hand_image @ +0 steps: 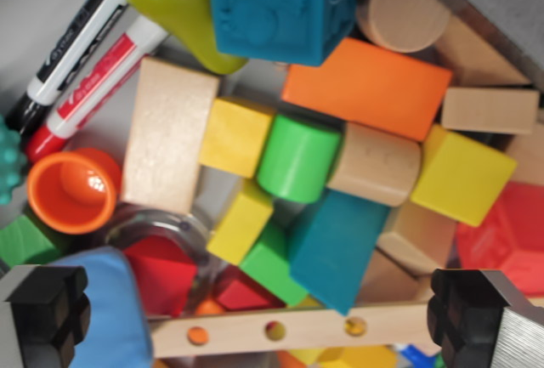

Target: Pick an object from the bin

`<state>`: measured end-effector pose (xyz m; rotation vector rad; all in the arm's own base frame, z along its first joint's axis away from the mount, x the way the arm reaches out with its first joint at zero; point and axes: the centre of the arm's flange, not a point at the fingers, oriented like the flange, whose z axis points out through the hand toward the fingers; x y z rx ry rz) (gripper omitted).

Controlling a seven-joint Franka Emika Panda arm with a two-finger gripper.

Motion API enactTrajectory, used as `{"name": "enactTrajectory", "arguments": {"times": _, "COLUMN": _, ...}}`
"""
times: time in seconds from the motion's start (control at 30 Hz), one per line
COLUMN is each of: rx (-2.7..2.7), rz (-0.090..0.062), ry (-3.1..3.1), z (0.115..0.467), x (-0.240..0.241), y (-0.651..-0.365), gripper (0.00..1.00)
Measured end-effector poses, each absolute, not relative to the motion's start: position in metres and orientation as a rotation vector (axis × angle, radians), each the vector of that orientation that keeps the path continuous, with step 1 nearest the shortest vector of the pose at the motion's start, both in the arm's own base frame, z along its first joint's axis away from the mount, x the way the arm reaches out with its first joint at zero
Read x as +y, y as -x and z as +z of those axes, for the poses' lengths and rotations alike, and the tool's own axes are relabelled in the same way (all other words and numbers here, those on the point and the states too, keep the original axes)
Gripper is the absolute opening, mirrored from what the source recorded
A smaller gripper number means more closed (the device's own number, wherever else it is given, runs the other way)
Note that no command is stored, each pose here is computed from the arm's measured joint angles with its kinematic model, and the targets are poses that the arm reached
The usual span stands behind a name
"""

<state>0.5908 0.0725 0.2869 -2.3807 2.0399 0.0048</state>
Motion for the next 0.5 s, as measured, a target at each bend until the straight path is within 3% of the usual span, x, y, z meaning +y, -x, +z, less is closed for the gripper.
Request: {"name": "enactTrajectory", "arguments": {"times": 0.5, "rx": 2.329, "rz": 0.006, "ry": 2.113, "z": 0.232, "x": 0.108, "y": -0.589, "gripper": 1.00}}
